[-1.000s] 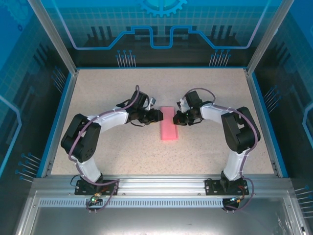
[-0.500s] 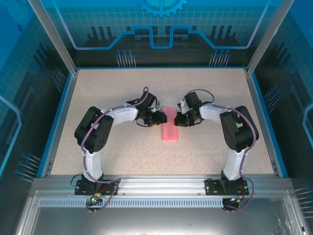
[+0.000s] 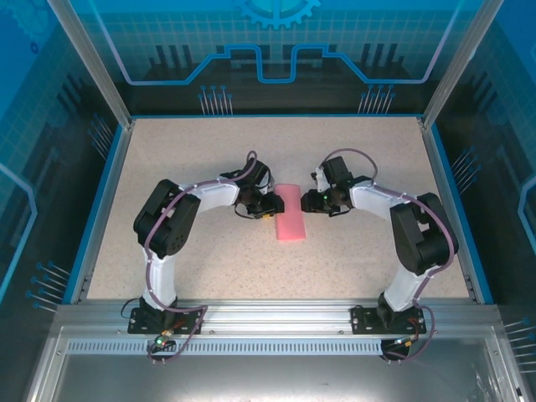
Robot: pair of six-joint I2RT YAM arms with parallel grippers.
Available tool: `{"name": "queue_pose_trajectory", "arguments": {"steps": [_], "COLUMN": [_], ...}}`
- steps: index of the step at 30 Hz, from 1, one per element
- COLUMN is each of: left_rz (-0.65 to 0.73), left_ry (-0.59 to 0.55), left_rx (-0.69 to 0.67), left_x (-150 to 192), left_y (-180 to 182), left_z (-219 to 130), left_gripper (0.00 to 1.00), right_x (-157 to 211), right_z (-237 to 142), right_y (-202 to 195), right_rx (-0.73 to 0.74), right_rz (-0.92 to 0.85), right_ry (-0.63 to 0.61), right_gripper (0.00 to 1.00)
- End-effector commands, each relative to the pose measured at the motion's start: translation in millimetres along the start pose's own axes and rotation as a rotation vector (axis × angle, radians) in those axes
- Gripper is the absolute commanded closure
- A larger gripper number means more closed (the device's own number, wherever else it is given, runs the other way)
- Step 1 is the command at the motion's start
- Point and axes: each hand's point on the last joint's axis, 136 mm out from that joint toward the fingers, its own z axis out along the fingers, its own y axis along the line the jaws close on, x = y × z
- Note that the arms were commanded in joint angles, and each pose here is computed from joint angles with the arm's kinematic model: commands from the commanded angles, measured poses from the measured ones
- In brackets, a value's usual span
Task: Fold a paper plane with a square sheet of paper (fold left side to right side)
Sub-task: First fold in half a square sheet of paper at the center of the table.
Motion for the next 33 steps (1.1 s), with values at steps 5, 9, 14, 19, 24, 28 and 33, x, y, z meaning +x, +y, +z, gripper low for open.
{"name": "queue_pose_trajectory", "arguments": {"steps": [5, 9, 14, 19, 24, 28, 33], "left_rz": [0.013, 0.018, 0.022, 0.025, 0.021, 0.018, 0.012], "left_ry": [0.056, 0.064, 0.072, 0.088, 0.093, 0.102, 0.113], "left_rx": [-0.051, -0.065, -0.075, -0.091, -0.106, -0.122, -0.147], "left_x": [11.3, 11.7, 11.8, 13.8, 14.4, 15.0, 15.7], "left_y": [11.8, 13.7, 14.7, 17.3, 20.1, 22.5, 26.7], "left_z": [16.7, 17.7, 19.4, 22.8, 24.6, 25.9, 29.1], "left_gripper": [0.58, 0.58, 0.57, 0.57, 0.57, 0.57, 0.56], "right_x": [11.1, 10.5, 4.3, 1.1, -0.3, -0.7, -0.4], "right_z": [-0.5, -2.8, -11.7, -18.5, -22.2, -23.5, -24.6], "right_y": [-25.9, -24.4, -15.8, -11.6, -9.6, -8.5, -7.8], "right_rx": [0.077, 0.071, 0.035, 0.020, 0.013, 0.008, 0.008], "right_rz": [0.031, 0.024, 0.004, 0.000, 0.002, 0.001, 0.000], "right_ry": [0.010, 0.003, -0.025, -0.039, -0.045, -0.045, -0.045], "right_gripper": [0.58, 0.57, 0.53, 0.52, 0.52, 0.52, 0.52]}}
